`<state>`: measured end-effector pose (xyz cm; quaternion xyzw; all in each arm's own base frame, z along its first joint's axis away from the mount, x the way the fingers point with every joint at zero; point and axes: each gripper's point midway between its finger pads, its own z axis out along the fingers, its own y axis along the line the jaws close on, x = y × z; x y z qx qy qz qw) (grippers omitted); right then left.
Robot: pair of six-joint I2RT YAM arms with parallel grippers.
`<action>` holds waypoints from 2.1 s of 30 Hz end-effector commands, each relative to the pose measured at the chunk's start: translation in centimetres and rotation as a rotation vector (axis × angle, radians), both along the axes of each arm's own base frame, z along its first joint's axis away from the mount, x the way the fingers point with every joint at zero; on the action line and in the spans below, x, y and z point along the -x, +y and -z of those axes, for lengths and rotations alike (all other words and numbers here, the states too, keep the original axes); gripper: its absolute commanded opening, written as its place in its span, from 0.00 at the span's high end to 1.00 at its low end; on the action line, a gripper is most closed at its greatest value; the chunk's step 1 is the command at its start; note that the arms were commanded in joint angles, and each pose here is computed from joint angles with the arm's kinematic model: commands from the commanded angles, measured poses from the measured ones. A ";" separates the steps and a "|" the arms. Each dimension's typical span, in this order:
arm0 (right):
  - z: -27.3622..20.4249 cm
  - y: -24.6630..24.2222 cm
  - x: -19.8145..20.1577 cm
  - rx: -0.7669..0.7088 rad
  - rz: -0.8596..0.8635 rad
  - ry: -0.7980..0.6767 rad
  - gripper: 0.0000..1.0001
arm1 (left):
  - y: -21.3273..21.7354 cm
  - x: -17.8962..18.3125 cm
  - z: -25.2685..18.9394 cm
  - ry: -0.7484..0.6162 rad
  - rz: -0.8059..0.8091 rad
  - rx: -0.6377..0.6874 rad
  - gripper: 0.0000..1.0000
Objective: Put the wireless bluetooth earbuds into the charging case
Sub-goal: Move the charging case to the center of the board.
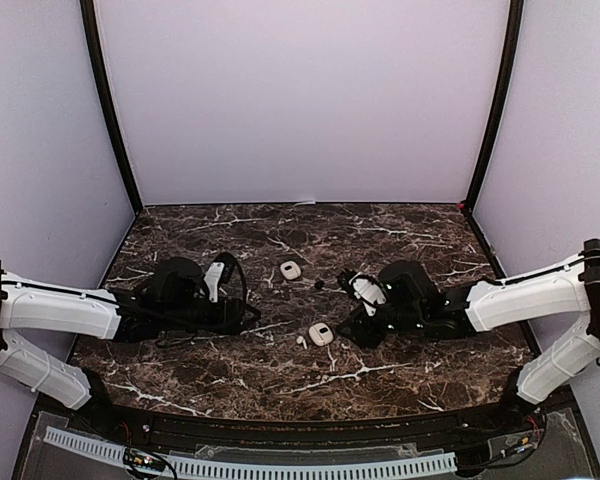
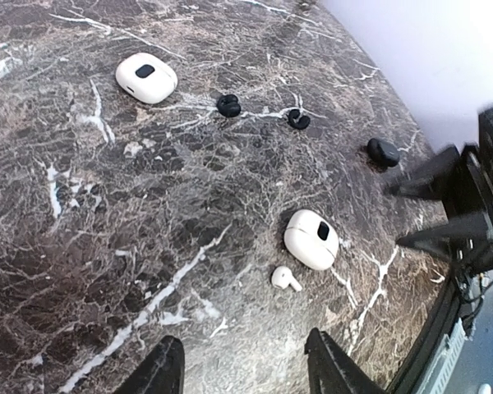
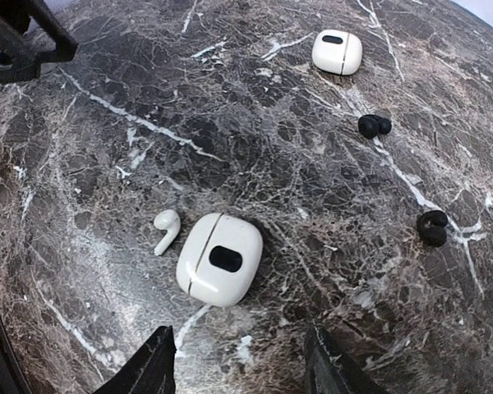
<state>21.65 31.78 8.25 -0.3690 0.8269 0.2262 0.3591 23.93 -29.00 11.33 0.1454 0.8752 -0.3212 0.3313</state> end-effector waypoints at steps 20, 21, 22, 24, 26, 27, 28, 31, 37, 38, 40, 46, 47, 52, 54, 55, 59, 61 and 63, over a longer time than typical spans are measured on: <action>2.9 7.9 -6.0 0.097 -0.193 0.440 0.78 | -2.8 6.8 1.9 0.048 0.281 0.295 0.53; 3.3 8.0 -5.8 0.095 -0.198 0.452 0.80 | -2.7 6.8 1.9 0.044 0.276 0.295 0.53; 3.6 8.1 -5.5 0.092 -0.205 0.463 0.81 | -2.6 6.7 1.8 0.040 0.271 0.294 0.53; 4.2 8.2 -5.1 0.099 -0.213 0.477 0.83 | -2.4 6.7 1.7 0.029 0.267 0.292 0.53; 4.6 8.1 -4.7 0.111 -0.211 0.484 0.84 | -2.2 6.6 1.6 0.022 0.259 0.283 0.53; 4.7 7.9 -4.6 0.116 -0.207 0.485 0.85 | -2.1 6.6 1.7 0.021 0.255 0.276 0.53; 4.7 7.7 -4.6 0.119 -0.201 0.482 0.85 | -2.1 6.6 1.7 0.022 0.254 0.270 0.53; 4.8 6.5 -4.2 0.136 -0.176 0.474 0.85 | -1.9 6.5 1.6 0.018 0.249 0.259 0.53; 4.6 4.3 -3.4 0.137 -0.132 0.466 0.85 | -1.7 6.4 1.8 0.017 0.238 0.247 0.53; 4.2 4.0 -3.3 0.129 -0.120 0.458 0.85 | -1.7 6.4 1.8 0.016 0.237 0.248 0.53; 4.1 3.1 -3.0 0.128 -0.101 0.453 0.85 | -1.8 6.3 1.8 0.018 0.238 0.250 0.53; 3.2 1.0 -1.8 0.122 -0.096 0.418 0.79 | -2.0 6.4 2.0 0.028 0.246 0.248 0.53; 2.9 0.6 -1.6 0.121 -0.104 0.407 0.77 | -2.0 6.4 2.0 0.029 0.247 0.248 0.53; 1.1 -0.4 0.5 0.083 -0.216 0.300 0.47 | -2.0 6.6 2.0 0.034 0.251 0.252 0.53; 0.4 -0.1 0.9 0.100 -0.234 0.207 0.17 | -2.0 6.6 1.9 0.030 0.253 0.255 0.53; 0.0 0.5 1.1 0.109 -0.250 0.154 0.11 | -2.0 6.6 1.9 0.027 0.255 0.255 0.53; -0.4 2.0 1.7 0.203 -0.290 -0.075 0.06 | -2.1 6.5 1.5 0.012 0.261 0.253 0.53; -0.1 2.2 2.3 0.228 -0.377 -0.129 0.06 | -2.0 6.5 1.3 0.004 0.264 0.253 0.52; 0.4 2.2 3.1 0.262 -0.459 -0.158 0.06 | -1.9 6.6 1.2 -0.004 0.268 0.247 0.52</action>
